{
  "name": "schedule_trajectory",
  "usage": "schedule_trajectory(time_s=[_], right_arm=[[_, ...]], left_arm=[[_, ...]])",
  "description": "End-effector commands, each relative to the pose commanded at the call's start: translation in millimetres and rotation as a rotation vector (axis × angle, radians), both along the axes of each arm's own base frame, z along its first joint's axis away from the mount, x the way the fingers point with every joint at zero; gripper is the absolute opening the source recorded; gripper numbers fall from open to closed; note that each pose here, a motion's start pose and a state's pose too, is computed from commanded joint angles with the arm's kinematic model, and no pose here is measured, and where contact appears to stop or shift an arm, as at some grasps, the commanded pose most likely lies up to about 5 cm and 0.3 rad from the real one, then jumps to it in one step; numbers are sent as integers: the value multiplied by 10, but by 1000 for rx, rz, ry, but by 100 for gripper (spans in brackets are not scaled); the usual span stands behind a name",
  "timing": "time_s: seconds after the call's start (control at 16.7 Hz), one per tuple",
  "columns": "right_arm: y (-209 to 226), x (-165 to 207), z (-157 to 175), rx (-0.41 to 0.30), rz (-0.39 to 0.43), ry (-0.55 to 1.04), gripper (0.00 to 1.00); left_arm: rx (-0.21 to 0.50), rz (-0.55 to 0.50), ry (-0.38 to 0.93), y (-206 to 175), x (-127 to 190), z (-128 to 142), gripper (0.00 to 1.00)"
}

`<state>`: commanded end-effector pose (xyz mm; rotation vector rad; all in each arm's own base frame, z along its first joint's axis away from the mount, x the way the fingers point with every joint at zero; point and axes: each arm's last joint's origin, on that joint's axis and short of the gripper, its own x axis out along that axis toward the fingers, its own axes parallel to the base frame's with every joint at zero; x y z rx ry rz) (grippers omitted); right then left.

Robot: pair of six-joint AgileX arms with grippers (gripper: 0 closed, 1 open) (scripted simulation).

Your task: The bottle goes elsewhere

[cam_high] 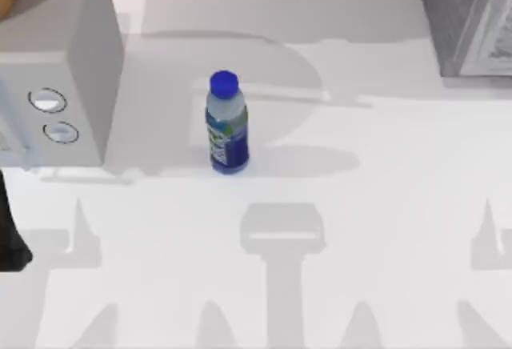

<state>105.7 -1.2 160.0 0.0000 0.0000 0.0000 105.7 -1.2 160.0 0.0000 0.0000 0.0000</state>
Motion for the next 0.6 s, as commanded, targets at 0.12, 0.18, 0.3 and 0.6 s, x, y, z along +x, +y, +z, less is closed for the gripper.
schedule_trajectory(time_s=[0.12,0.18,0.3,0.6], right_arm=[[0,0,0,0,0,0,100],[3,4,9,0,3,-1,100],[20,26,56,1,20,-3,100],[127,217,281,5,106,-5,100]], left_arm=[[0,0,0,0,0,0,100],[0,0,0,0,0,0,100],[0,0,0,0,0,0,100],[0,0,0,0,0,0,100]])
